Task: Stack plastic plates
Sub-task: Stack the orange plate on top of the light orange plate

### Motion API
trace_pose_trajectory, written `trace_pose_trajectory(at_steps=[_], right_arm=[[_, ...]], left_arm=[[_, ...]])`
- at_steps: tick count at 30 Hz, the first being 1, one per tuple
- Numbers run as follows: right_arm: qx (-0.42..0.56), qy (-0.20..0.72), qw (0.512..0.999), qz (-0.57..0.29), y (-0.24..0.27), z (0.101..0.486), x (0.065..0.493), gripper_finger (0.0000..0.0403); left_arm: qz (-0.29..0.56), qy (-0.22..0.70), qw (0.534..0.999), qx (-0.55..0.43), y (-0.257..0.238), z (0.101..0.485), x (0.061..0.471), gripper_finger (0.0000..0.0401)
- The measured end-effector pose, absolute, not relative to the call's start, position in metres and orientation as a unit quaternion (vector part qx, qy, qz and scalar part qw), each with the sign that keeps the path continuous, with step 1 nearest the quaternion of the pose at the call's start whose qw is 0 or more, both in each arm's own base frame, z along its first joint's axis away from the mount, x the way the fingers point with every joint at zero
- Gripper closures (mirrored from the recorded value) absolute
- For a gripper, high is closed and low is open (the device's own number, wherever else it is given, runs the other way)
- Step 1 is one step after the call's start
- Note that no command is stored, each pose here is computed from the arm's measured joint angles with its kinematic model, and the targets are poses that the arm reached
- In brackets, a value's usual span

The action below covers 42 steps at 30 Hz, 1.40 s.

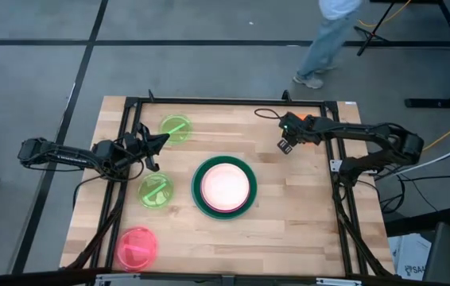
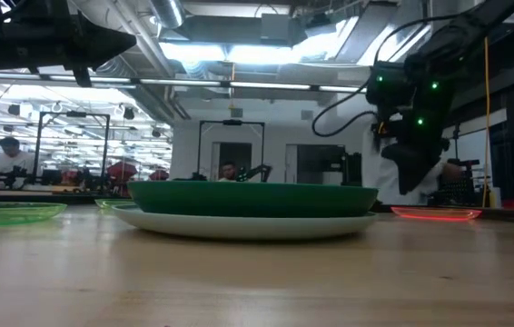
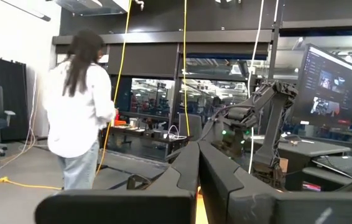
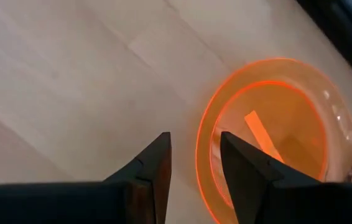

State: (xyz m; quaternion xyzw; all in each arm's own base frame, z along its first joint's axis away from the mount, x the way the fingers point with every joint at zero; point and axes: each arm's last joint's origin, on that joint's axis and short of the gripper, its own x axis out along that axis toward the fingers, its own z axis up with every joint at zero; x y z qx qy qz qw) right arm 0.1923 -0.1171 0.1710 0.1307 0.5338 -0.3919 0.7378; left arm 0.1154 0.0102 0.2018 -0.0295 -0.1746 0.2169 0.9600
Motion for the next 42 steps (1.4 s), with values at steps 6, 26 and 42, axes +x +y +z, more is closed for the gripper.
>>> trace_pose_trajectory(at_steps=[6,26,42], right_arm=[[0.145,0.557,0.720,-0.387,-0.122,0.156,0.196,0.0274],[0.068,0.605,0.668,-0.428,-0.131,0.124,0.203,0.0276],[0.060,0.612,0.675,-0.407,-0.134,0.123,0.203,0.0399]], left_arm=[[0.217,-0.176,0.960,-0.030,0.010,0.202,0.115,0.0397],[0.217,-0.179,0.959,-0.028,0.010,0.203,0.115,0.0397],[0.216,-0.179,0.959,-0.030,0.010,0.203,0.115,0.0397]])
